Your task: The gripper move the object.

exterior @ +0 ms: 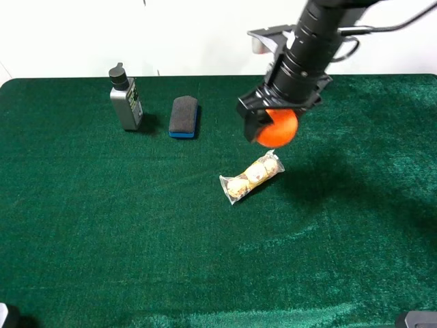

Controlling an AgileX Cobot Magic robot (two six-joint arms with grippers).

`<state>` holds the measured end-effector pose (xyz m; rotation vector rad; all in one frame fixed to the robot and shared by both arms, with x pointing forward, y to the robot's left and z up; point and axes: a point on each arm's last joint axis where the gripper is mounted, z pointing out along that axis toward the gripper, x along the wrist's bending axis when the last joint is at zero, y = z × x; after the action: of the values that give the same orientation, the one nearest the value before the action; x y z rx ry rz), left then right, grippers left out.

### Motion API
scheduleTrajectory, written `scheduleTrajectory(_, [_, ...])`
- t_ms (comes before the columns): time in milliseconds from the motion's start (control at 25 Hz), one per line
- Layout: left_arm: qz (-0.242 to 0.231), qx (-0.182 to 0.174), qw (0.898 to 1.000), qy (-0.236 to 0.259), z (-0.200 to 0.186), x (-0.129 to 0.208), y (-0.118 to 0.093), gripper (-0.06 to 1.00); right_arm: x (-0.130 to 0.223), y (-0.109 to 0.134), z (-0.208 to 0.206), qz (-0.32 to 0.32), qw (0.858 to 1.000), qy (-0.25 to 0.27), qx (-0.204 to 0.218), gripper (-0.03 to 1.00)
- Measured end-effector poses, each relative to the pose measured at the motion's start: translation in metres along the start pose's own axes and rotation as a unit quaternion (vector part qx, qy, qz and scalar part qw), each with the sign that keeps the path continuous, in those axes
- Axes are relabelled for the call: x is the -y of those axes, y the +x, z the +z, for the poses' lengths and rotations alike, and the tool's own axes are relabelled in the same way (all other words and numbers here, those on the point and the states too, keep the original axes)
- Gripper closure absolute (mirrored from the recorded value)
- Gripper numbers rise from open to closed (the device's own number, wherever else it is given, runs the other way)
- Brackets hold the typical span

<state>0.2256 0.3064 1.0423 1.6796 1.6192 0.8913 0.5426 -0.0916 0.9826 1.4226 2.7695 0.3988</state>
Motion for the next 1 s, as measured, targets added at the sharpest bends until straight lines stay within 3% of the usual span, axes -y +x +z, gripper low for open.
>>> scheduleTrajectory(520, [0.0, 0.0, 1.0, 0.0, 0.0, 0.0, 0.0, -0.04, -0.073, -0.008, 0.037, -0.005, 0.999, -0.034, 0.006, 0.43])
scheduleTrajectory(1000, [0.0, 0.0, 1.0, 0.0, 0.0, 0.0, 0.0, -0.04, -0.099, -0.017, 0.082, 0.0, 0.996, -0.085, 0.016, 0.43])
